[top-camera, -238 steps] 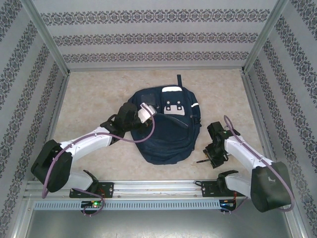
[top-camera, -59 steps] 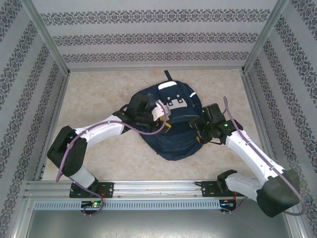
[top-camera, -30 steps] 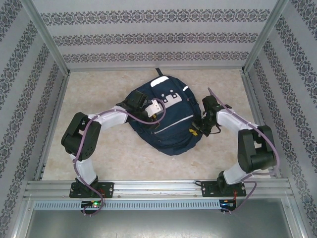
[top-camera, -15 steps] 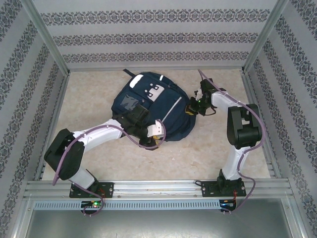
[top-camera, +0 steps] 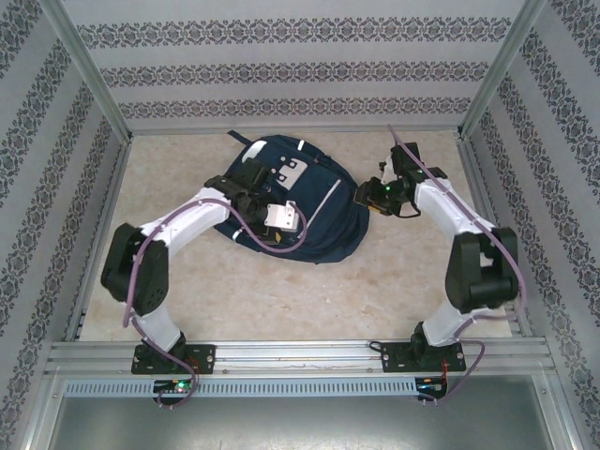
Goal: Pack books, pencil case, and school supplies into a backpack
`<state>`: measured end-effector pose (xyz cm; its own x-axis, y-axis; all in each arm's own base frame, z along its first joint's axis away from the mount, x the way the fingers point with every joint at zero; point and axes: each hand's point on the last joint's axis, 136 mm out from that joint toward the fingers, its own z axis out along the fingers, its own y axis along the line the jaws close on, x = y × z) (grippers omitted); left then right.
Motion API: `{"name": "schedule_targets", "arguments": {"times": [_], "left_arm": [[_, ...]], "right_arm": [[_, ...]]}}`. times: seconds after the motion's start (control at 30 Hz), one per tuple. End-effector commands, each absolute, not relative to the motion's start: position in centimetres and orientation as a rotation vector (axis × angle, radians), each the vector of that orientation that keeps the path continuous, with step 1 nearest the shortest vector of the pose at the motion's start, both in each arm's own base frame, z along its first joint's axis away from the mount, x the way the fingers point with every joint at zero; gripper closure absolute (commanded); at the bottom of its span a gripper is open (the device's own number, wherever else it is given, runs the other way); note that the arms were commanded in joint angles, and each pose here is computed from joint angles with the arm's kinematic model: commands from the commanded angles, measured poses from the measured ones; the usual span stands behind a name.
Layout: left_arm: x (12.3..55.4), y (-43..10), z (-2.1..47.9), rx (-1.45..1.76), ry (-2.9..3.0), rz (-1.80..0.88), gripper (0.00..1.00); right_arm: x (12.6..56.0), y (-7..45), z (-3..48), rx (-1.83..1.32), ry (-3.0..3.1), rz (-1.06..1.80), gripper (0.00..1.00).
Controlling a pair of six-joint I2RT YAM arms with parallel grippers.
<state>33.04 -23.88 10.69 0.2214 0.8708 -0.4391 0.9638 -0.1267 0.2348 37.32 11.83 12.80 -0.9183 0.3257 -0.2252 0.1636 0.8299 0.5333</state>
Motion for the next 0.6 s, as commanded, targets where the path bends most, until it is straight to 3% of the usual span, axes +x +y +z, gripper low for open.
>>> {"name": "schedule_targets", "arguments": {"times": [0.0,0.13,0.27,0.57], "left_arm": [[33.7,-24.3,9.3,2.15,1.562,-0.212,0.43],[35.9,-25.5,8.2,2.069,1.552,-0.113,0.43],[37.6,-25.9,7.1,1.996,1.665,-0.102,0.48],[30.8,-25.4,3.8,2.072,1.86,-0.441,0.61]], "right_arm": [[34.1,11.9,11.4,0.46,2.772,0.741,0.54],[32.0,13.1,11.4,0.438,2.771,0.781,0.51],[30.6,14.3,9.8,0.491,2.802,0.82,0.5],[30.4,14.5,6.2,0.52,2.902,0.723,0.52]]}}
